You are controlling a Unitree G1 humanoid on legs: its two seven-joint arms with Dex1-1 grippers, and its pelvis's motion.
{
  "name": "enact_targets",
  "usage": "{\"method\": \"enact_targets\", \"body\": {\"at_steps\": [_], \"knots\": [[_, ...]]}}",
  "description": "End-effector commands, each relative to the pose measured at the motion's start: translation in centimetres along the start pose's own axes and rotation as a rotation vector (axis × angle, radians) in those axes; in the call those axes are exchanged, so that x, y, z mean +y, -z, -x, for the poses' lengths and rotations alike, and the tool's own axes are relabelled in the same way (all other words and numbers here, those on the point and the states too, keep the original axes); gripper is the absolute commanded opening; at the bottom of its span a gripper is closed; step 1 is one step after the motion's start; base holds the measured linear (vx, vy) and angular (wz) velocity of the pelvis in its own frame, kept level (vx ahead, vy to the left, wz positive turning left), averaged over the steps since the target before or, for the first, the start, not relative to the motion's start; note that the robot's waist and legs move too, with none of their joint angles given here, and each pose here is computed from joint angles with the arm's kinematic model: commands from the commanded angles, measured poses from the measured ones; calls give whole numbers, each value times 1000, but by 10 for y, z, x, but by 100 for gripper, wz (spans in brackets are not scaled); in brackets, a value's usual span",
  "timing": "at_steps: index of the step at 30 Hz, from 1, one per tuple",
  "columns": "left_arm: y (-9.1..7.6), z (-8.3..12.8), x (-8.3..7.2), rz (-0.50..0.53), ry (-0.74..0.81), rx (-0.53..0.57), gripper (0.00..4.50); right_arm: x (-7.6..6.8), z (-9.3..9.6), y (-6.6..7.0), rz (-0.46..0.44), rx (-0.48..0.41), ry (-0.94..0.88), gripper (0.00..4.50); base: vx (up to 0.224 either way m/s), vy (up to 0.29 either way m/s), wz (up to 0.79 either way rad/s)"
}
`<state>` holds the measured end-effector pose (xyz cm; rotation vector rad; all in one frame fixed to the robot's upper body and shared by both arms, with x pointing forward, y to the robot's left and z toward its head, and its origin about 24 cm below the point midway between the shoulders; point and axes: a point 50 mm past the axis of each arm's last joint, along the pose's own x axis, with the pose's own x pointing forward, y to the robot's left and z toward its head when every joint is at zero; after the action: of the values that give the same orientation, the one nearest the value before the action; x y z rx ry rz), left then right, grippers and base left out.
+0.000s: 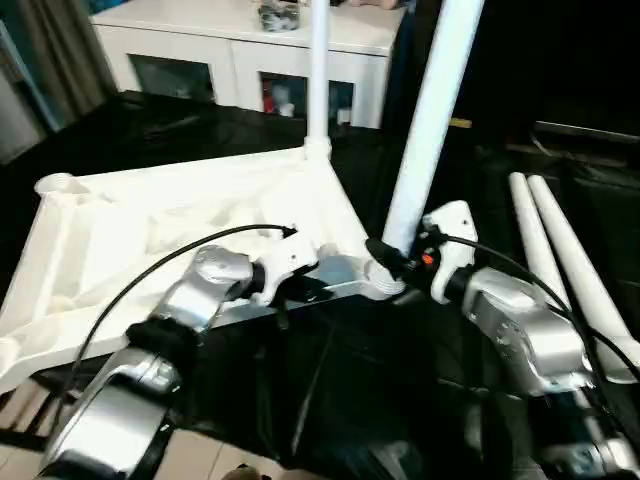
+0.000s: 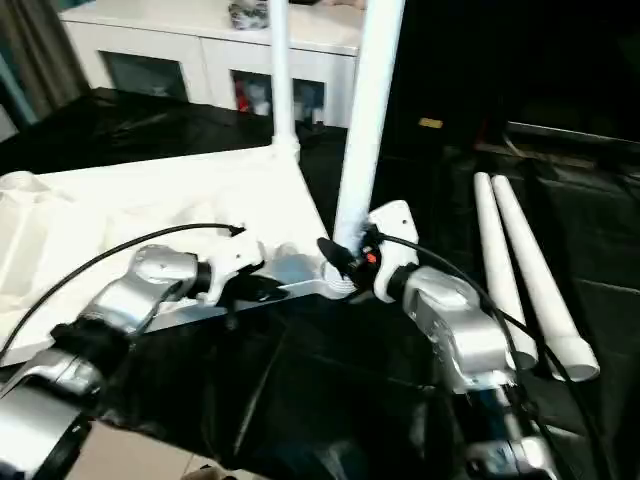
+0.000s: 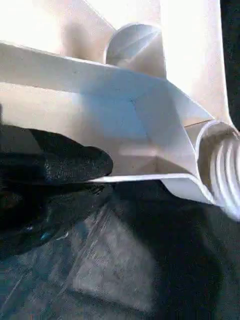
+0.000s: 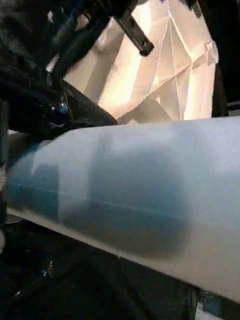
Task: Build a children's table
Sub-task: Insert table leg to table base
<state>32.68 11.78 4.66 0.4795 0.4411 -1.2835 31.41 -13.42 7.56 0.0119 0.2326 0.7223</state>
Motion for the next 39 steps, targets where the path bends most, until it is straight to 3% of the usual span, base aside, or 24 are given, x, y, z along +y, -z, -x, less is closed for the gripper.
{"method": "enact_targets", "body": {"at_steps": [1,11,26,30,33,39], "knots": [[10,-2,-9,4,61,36,0,1,-4,7,-2,33,-20,188,0,0,0],[7,4,-8,-1,32,6,0,0,-9,17,-36,60,-39,188,0,0,0],[9,10,-5,42,-76,-27,0,-8,13,52,-243,-23,-7,188,0,0,0],[11,11,-4,44,-95,-18,0,-4,18,62,-222,0,3,188,0,0,0],[12,11,-4,43,-102,-7,0,1,21,65,-159,37,-6,188,0,0,0],[12,13,-4,28,-93,8,0,10,12,57,-40,87,-60,188,0,0,0]]}}
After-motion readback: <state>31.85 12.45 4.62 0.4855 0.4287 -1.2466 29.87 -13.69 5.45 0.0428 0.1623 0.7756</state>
